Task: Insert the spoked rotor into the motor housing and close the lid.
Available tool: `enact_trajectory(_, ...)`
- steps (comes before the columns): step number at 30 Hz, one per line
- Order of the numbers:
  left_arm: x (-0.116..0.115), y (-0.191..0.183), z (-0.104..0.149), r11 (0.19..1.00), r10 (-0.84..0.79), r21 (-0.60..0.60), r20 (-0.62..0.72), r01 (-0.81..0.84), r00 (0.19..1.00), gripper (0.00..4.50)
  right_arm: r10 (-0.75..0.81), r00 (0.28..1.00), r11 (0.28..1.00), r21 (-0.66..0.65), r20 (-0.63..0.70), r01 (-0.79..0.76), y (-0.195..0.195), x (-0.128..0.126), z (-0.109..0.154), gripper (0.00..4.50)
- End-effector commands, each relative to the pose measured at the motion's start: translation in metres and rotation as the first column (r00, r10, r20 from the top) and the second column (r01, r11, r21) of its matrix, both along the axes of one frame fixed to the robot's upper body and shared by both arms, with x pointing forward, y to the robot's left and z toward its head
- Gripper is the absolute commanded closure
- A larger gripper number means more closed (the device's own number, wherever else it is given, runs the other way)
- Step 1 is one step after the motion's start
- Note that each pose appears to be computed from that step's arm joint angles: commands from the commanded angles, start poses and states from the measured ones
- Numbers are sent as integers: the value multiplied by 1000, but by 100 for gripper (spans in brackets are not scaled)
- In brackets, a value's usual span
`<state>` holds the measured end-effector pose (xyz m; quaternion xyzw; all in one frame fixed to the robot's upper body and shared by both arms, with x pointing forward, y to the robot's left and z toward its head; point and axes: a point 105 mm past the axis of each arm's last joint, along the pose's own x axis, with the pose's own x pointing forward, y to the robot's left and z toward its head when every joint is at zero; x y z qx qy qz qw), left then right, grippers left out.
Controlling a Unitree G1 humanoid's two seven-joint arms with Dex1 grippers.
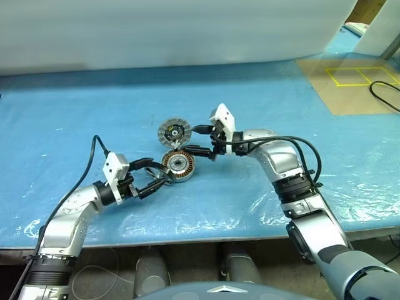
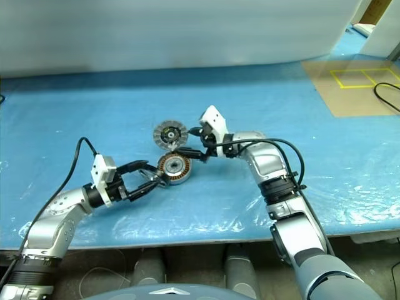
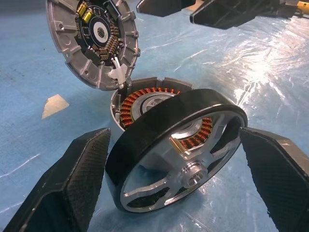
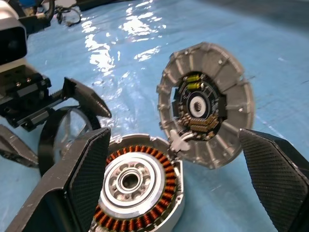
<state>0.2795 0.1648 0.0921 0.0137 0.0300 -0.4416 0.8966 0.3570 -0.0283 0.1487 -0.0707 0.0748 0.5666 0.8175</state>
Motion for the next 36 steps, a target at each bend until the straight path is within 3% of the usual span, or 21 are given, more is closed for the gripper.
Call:
enact_trajectory(1, 9, 11, 18, 998, 55, 5, 95, -56, 994, 0, 7, 998, 998, 60, 59, -11, 3, 2, 21, 5)
enact_trajectory(14, 21, 38, 35, 986, 154, 32, 193, -163, 969, 0, 28, 998, 998, 61, 58, -32, 0, -1, 21, 5)
enact_trajectory(23, 9, 34, 32, 995, 101, 12, 75, -103, 992, 0, 24, 998, 998, 53, 52, -27, -4, 0, 18, 5)
enact_trajectory(36, 6, 27, 22, 998, 52, 21, 6, -52, 999, 0, 16, 998, 999, 32, 56, -17, -13, 2, 17, 5)
